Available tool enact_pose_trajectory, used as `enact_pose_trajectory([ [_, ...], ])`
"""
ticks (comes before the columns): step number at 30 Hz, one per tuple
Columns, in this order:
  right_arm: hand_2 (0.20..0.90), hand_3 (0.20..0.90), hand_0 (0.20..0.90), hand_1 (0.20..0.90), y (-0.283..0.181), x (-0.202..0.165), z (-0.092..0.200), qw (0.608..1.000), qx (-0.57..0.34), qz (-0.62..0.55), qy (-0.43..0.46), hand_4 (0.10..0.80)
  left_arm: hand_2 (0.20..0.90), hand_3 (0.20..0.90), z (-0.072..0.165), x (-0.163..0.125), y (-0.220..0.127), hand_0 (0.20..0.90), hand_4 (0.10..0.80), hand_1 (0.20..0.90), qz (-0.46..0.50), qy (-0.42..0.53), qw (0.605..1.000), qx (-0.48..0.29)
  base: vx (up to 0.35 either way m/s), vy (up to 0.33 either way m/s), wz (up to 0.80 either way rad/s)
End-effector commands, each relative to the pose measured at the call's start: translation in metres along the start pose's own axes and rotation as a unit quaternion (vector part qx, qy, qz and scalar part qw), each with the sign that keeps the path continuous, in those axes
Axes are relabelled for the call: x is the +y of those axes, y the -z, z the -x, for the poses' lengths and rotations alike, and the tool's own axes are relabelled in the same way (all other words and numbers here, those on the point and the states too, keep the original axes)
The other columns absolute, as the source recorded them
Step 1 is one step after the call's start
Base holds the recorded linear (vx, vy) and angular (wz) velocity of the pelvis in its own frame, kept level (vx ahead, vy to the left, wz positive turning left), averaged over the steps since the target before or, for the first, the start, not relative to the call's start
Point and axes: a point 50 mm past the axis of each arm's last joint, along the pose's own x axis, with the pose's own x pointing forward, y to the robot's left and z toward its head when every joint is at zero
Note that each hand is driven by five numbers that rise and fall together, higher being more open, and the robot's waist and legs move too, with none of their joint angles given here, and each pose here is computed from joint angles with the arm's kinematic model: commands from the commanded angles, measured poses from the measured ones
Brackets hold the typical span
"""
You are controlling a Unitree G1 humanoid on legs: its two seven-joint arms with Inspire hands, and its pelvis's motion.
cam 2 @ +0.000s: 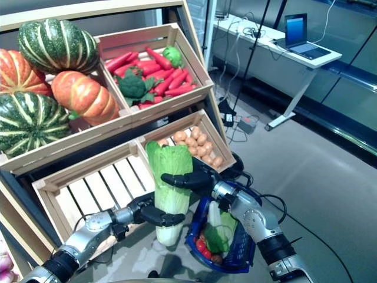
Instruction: Put vegetables into the basket
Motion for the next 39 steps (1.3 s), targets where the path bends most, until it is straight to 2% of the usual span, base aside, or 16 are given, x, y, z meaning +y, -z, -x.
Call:
enact_pose_trajectory([
  [1, 0.300, 0.300, 0.300, 0.300, -0.021, 0.029, -0.028, 0.992, -0.093, 0.000, -0.086, 0.400, 0.300, 0.300, -0.024, 0.007, -0.070, 0.300, 0.400, 0.300, -0.058, 0.000, 0.987, -0.148, -0.005, 0.005, -0.04],
  [13, 0.300, 0.300, 0.300, 0.300, -0.029, 0.036, -0.033, 0.989, -0.120, 0.015, -0.087, 0.400, 0.300, 0.300, -0.027, 0.008, -0.072, 0.300, 0.400, 0.300, -0.041, -0.035, 0.985, -0.166, 0.000, 0.001, -0.01],
  [14, 0.300, 0.300, 0.300, 0.300, -0.030, 0.036, -0.033, 0.989, -0.121, 0.017, -0.087, 0.400, 0.321, 0.321, -0.027, 0.008, -0.072, 0.321, 0.414, 0.321, -0.040, -0.037, 0.985, -0.166, 0.000, 0.000, 0.00],
  [15, 0.300, 0.300, 0.300, 0.300, -0.031, 0.036, -0.032, 0.988, -0.123, 0.018, -0.088, 0.400, 0.364, 0.364, -0.027, 0.008, -0.072, 0.364, 0.442, 0.364, -0.040, -0.040, 0.984, -0.167, 0.000, 0.000, 0.00],
  [16, 0.300, 0.300, 0.300, 0.300, -0.031, 0.036, -0.032, 0.988, -0.124, 0.019, -0.088, 0.400, 0.448, 0.448, -0.027, 0.008, -0.072, 0.448, 0.499, 0.448, -0.038, -0.042, 0.984, -0.167, 0.000, 0.000, 0.00],
  [17, 0.300, 0.300, 0.300, 0.300, -0.032, 0.037, -0.032, 0.988, -0.125, 0.020, -0.089, 0.400, 0.618, 0.618, -0.027, 0.009, -0.070, 0.618, 0.612, 0.618, -0.034, -0.048, 0.985, -0.164, 0.000, 0.000, 0.00],
  [18, 0.300, 0.300, 0.300, 0.300, -0.032, 0.037, -0.032, 0.988, -0.126, 0.022, -0.089, 0.400, 0.900, 0.900, -0.027, 0.009, -0.070, 0.900, 0.800, 0.900, -0.031, -0.051, 0.985, -0.162, 0.000, 0.000, 0.00],
  [28, 0.300, 0.300, 0.300, 0.300, -0.046, 0.035, -0.030, 0.985, -0.153, 0.045, -0.070, 0.400, 0.900, 0.900, -0.026, 0.014, -0.061, 0.900, 0.800, 0.900, -0.015, -0.079, 0.987, -0.140, 0.000, 0.000, 0.00],
  [39, 0.300, 0.300, 0.300, 0.300, -0.073, 0.010, -0.002, 0.977, -0.191, 0.095, 0.013, 0.400, 0.900, 0.900, -0.013, 0.026, -0.038, 0.900, 0.800, 0.900, 0.005, -0.128, 0.986, -0.107, 0.004, 0.000, -0.03],
])
